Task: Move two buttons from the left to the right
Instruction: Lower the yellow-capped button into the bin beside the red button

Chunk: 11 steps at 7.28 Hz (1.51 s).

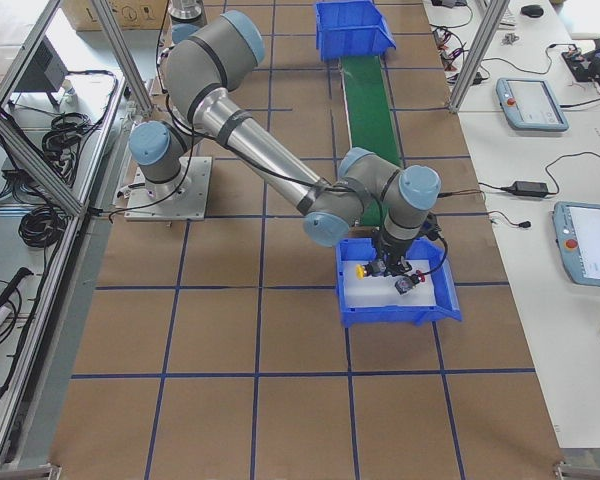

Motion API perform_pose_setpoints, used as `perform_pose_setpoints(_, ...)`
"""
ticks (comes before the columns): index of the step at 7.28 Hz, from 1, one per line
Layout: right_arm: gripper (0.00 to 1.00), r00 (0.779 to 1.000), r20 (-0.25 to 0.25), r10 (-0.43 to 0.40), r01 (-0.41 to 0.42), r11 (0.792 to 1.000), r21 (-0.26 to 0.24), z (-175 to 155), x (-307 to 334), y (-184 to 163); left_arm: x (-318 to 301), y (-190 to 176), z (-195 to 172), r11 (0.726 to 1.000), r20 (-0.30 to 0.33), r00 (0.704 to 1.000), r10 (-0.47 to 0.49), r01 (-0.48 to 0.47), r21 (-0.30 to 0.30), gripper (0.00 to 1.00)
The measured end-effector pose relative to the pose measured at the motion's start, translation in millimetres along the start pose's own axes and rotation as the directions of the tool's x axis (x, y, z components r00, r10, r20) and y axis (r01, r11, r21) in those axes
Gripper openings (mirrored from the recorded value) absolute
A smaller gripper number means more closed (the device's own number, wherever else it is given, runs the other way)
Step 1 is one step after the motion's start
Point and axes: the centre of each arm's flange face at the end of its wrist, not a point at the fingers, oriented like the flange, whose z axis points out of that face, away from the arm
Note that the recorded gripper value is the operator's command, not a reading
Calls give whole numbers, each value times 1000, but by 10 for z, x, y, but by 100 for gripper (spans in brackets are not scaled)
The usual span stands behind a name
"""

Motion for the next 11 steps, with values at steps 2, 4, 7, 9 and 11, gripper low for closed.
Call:
perform_pose_setpoints(2,5,1000,4,-4,4,1000,10,121,-8,-58,3,0,1,1000,1,1000,1,-1,0,100)
perform_pose_setpoints(4,5,999,37,-9,8,999,33,250,-50,-105,7,2,0,1000,1,1000,2,-2,0,100)
perform_pose_setpoints(7,5,998,54,-11,9,999,43,374,-23,-141,12,4,7,1000,2,1000,3,-3,-2,100)
perform_pose_setpoints(9,5,999,50,-8,6,999,45,393,5,-131,13,3,14,1000,3,1000,3,-3,-5,100)
perform_pose_setpoints(11,6,999,45,-4,2,999,42,389,32,-100,13,4,15,1000,4,1000,3,-3,-5,100)
